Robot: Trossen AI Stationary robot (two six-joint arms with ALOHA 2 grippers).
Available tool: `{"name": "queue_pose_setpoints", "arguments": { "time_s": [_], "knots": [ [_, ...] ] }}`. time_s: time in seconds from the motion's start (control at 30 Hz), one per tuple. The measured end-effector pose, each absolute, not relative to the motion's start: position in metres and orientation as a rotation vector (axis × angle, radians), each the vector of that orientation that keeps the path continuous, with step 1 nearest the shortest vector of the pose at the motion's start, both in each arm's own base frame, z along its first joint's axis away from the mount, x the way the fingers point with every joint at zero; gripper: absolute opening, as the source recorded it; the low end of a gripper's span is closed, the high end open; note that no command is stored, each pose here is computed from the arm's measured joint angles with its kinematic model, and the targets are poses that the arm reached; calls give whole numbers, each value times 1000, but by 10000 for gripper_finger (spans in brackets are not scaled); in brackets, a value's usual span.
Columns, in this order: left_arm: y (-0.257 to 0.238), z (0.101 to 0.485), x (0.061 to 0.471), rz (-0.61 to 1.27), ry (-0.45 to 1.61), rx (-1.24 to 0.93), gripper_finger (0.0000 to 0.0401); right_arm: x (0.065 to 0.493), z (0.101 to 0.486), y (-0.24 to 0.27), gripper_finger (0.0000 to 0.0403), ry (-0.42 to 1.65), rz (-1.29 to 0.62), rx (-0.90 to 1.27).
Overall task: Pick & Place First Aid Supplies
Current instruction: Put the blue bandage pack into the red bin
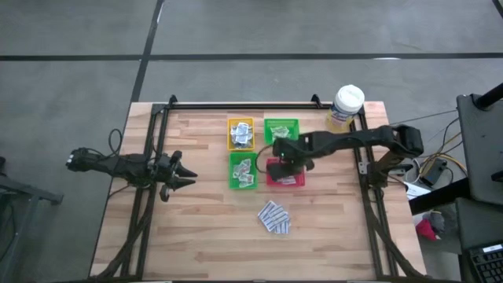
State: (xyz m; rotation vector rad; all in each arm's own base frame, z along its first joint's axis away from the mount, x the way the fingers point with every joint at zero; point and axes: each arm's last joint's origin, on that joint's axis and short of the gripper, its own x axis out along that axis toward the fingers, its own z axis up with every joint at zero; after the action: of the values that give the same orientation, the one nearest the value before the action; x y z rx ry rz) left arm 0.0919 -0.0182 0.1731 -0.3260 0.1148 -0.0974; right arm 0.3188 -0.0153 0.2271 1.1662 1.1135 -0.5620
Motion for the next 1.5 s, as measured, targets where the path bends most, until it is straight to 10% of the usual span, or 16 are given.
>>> {"name": "queue_pose_setpoints", "arguments": {
  "time_s": [0.33, 1.5],
  "knots": [
    [-18, 173, 92, -97, 115, -326, 115, 313, 241, 67, 75, 1191, -202, 784],
    [-21, 169, 94, -205, 103, -167, 115, 334, 168, 84, 155, 1284, -421, 772]
  ]
}}
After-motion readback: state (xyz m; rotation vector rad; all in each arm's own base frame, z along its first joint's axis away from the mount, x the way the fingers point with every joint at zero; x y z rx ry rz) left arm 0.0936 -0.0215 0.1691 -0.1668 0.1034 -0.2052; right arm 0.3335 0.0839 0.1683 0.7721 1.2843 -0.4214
